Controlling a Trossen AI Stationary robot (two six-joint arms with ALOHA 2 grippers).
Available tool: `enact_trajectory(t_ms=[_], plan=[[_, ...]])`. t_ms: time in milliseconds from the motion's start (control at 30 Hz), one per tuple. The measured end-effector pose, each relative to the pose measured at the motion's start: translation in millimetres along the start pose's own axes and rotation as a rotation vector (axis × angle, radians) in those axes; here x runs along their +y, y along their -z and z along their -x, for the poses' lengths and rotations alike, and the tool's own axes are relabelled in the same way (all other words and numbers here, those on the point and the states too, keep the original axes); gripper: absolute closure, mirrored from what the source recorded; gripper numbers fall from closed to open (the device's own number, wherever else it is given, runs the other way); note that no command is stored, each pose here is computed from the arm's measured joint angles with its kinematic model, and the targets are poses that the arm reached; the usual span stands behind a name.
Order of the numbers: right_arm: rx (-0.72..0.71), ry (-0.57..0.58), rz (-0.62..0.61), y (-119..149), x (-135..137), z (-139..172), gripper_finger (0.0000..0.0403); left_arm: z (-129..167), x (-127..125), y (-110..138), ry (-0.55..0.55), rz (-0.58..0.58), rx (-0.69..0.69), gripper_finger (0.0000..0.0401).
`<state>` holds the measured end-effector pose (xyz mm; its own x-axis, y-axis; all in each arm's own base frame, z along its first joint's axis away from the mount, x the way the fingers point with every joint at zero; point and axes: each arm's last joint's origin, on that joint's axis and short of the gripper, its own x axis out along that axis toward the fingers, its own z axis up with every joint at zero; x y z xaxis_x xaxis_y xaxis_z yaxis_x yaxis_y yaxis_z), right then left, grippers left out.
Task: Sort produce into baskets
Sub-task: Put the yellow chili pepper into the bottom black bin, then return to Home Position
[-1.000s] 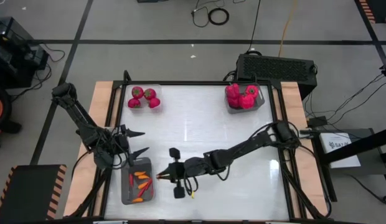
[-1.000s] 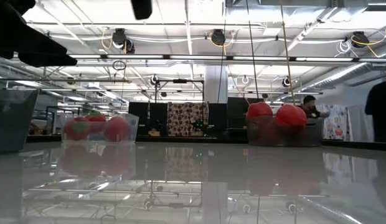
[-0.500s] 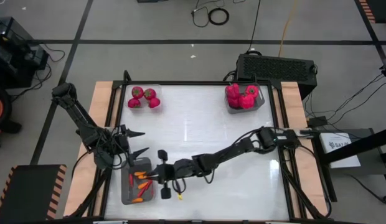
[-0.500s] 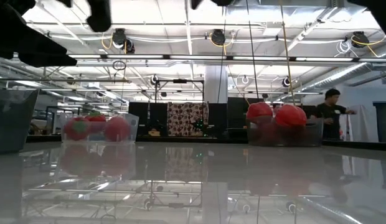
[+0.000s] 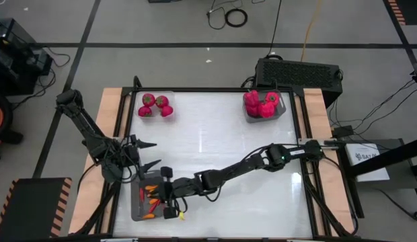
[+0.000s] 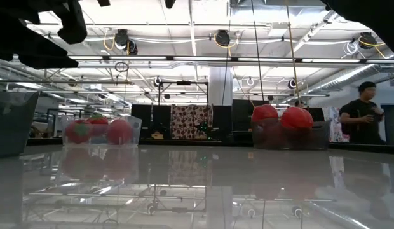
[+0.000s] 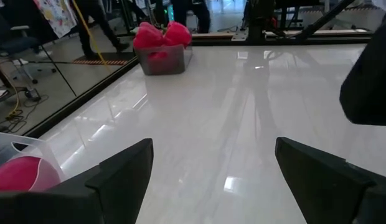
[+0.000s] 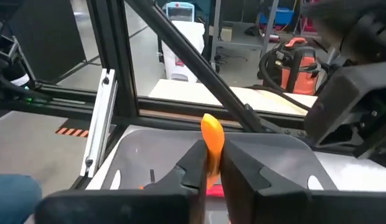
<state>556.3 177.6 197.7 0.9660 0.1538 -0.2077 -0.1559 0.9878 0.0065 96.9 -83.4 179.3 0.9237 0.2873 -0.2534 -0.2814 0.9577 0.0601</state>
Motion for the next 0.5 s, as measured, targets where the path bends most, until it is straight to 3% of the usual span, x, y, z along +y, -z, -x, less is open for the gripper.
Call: enact_trajectory(t_ms=[500], plan=[[0.030, 0.023, -0.061, -2.6, -13.1, 0.6, 0.0293, 0.0, -0.1, 0.1, 0.005, 0.000, 0.003, 0.0058]])
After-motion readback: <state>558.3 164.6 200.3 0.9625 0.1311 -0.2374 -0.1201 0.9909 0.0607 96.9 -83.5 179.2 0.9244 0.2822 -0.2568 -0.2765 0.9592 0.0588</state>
